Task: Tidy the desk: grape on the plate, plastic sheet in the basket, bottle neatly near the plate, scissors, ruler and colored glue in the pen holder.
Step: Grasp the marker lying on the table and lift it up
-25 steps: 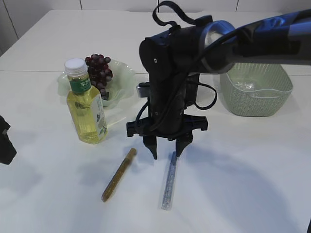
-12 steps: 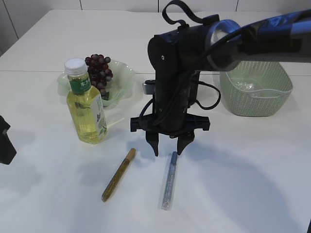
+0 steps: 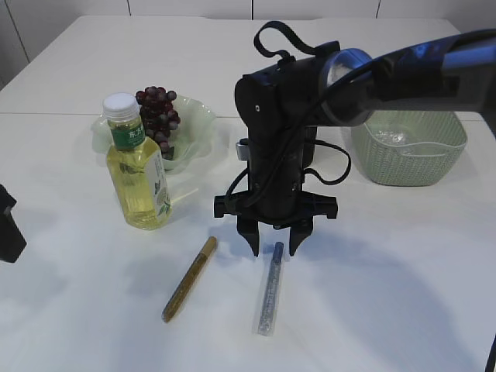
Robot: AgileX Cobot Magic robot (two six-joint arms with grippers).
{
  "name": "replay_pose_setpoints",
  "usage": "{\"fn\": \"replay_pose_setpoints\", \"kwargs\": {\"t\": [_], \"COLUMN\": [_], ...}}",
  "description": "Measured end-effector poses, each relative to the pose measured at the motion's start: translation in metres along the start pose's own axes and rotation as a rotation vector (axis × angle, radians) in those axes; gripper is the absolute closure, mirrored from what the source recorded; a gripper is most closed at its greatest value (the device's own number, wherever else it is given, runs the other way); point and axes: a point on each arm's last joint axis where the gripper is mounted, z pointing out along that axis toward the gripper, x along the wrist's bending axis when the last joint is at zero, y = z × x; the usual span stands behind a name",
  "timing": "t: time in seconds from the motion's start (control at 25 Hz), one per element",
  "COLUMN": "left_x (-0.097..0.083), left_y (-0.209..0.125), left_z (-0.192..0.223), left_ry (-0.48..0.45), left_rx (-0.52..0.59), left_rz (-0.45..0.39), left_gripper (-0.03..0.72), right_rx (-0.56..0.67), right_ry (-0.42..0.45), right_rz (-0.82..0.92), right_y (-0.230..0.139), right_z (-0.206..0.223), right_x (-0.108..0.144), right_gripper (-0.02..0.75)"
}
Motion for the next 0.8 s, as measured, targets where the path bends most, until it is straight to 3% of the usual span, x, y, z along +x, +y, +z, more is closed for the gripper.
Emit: {"fn": "replay_pose_setpoints", "kwargs": {"t": [0.8], "left_x": [0.0], "left_y": [0.0], "left_z": [0.0], "left_ry": [0.0], "left_rx": [0.0], "left_rz": [0.0], "left_gripper": [0.273], "right_rx": [0.022], "right_ry": [-0.024], "right_rz": [0.031], "right_y": [0.001], "right_z": [0.017], "right_x": [0.0], "right_gripper": [0.339]}}
